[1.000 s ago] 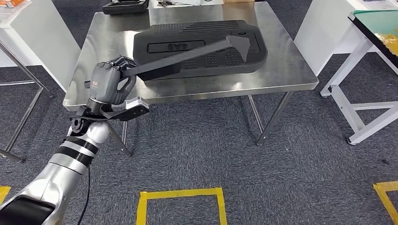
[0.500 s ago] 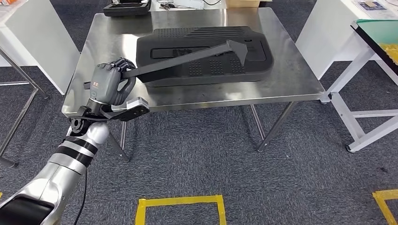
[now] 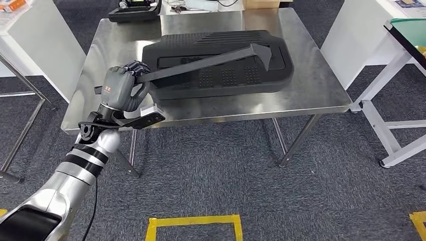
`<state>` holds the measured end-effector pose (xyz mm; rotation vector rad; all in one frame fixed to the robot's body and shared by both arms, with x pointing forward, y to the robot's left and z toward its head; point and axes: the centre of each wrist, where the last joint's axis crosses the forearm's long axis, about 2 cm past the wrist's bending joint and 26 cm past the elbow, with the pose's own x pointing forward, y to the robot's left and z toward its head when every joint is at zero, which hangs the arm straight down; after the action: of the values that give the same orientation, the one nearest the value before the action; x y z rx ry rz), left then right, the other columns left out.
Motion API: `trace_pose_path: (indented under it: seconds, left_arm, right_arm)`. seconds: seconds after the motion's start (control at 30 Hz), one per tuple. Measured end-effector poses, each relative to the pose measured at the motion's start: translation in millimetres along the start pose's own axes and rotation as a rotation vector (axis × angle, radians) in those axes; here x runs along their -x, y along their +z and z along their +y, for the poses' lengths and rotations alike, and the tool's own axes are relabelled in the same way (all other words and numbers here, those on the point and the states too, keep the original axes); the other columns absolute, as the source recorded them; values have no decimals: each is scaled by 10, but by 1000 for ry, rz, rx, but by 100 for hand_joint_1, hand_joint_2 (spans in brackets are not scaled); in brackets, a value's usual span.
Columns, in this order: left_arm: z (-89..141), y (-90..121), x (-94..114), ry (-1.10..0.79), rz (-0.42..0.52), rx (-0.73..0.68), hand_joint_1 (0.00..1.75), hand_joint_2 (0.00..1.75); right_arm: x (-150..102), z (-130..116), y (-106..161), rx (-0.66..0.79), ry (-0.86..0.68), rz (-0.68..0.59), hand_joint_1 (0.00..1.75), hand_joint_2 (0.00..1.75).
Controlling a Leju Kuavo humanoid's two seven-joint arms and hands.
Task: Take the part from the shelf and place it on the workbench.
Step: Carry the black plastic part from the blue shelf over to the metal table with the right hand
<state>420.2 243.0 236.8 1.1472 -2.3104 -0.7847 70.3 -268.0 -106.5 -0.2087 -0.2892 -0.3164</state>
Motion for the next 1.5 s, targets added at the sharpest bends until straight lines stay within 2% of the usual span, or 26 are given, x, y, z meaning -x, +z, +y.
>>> trace_pose_path:
  seconds: [0.7,1.5]
  left_arm:
    - [-45,19,-12,3,4,26,175,175]
    - [-35,-119,-49,7,-7,13,175,175]
  right_arm:
    - [-1,14,3,-6,6,2,0,175]
    - [-23,19,1,-8,16,-1,0,175]
